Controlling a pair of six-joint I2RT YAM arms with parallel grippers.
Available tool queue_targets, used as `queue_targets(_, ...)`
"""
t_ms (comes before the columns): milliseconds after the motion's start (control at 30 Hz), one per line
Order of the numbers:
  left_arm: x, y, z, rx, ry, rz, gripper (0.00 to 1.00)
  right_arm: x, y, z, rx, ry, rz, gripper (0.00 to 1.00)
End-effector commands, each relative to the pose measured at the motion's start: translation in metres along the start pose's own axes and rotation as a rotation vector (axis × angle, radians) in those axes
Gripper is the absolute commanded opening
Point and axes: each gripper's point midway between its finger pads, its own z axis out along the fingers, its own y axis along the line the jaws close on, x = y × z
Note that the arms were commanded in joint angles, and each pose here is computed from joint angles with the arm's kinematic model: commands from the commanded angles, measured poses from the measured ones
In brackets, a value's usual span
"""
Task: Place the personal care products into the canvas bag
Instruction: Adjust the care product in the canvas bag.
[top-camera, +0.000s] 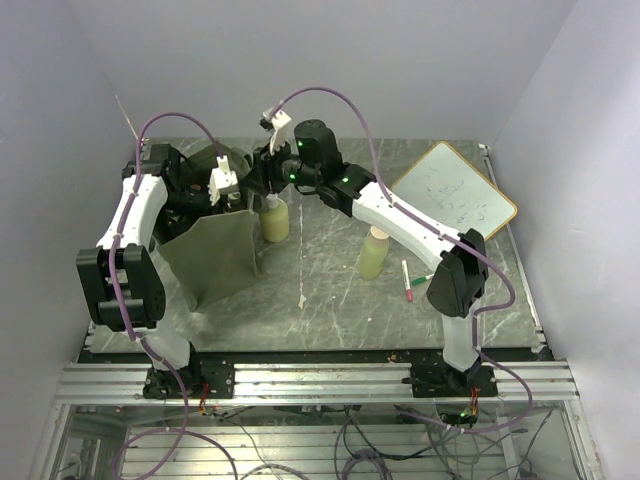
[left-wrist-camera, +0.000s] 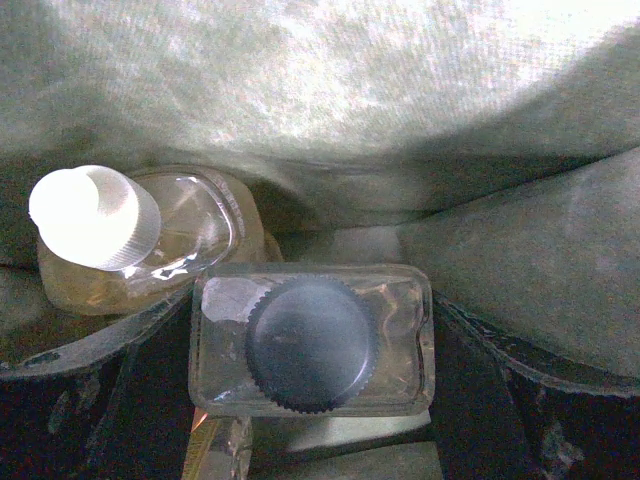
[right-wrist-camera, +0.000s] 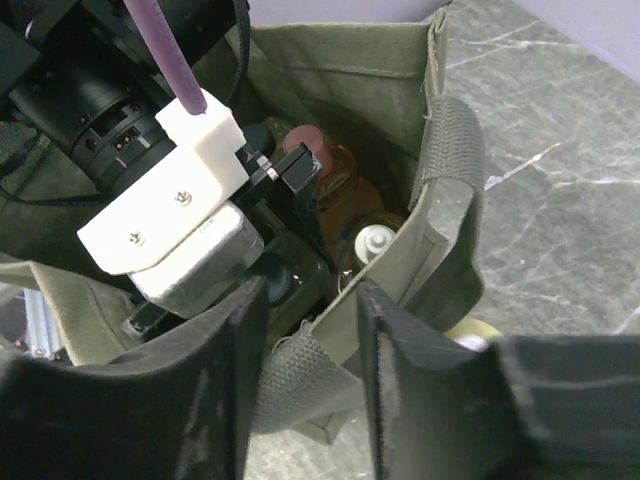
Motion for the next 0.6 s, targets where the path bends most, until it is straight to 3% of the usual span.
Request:
queue_targets(0,-0.027,0.003,-0.007,-0.033,-0.103,0.086,0.16,0.002,0.000,0.010,0.021,0.000,0.017,0.35)
queue_targets(267,-0.025,0.002,-0.007,-0.026,-0.094,0.092,0.16,-0.012,0.006,0.000,0.027,-0.033,0.020,0.02)
queue_targets(567,-0.027,0.001,-0.008,-0.008,-0.093,0.087,0.16,-0.039,0.018,-0.016,-0.005,-0.100,0.005,0.00)
